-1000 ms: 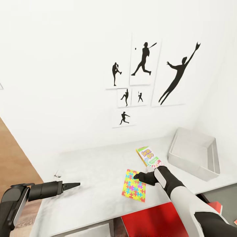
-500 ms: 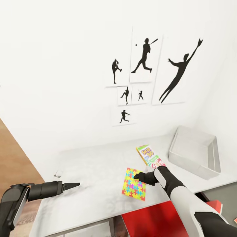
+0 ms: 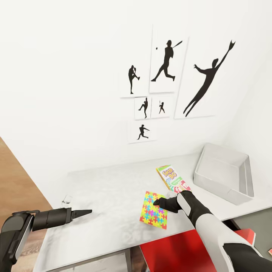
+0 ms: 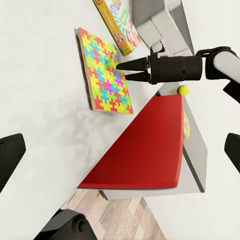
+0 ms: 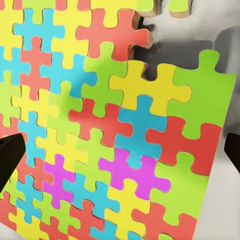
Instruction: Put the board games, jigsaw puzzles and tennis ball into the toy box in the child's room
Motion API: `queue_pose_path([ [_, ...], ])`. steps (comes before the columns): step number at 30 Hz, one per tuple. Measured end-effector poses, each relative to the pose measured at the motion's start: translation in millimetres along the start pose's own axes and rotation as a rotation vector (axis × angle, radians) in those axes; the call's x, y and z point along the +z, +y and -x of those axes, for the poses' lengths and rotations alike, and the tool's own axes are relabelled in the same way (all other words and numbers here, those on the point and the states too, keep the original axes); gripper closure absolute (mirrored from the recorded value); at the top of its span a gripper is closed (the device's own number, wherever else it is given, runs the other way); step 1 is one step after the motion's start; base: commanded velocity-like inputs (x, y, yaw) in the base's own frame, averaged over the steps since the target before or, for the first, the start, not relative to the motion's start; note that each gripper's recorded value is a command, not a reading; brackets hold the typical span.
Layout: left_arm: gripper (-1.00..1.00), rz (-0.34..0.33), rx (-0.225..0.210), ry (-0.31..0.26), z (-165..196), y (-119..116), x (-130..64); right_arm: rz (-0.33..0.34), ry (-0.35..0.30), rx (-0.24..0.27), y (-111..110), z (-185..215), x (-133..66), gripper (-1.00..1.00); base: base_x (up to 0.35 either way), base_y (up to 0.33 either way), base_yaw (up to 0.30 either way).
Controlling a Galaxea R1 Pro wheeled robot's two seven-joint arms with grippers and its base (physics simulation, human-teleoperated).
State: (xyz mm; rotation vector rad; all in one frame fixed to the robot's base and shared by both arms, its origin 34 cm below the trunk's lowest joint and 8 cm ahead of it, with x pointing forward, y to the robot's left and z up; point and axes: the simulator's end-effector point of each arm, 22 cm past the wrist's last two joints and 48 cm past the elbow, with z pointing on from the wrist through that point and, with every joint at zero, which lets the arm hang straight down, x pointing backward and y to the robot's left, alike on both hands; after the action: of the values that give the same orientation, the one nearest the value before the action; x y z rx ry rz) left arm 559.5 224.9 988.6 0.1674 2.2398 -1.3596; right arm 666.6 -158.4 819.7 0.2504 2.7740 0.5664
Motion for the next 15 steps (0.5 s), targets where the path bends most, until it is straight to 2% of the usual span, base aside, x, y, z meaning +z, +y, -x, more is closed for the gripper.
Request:
queue_pose_path([
  [7, -1.0, 0.0, -0.002, 0.001, -0.2, 0.3, 0.1, 0.0, 0.001, 0.0, -0.3, -0.2, 0.3, -1.0, 0.0, 0.011, 0.0],
  [15, -1.0, 0.0, -0.001, 0.0, -0.2, 0.2, 0.1, 0.001, -0.002, 0.0, 0.4, 0.1, 0.5, -1.0, 0.0, 0.12, 0.0],
])
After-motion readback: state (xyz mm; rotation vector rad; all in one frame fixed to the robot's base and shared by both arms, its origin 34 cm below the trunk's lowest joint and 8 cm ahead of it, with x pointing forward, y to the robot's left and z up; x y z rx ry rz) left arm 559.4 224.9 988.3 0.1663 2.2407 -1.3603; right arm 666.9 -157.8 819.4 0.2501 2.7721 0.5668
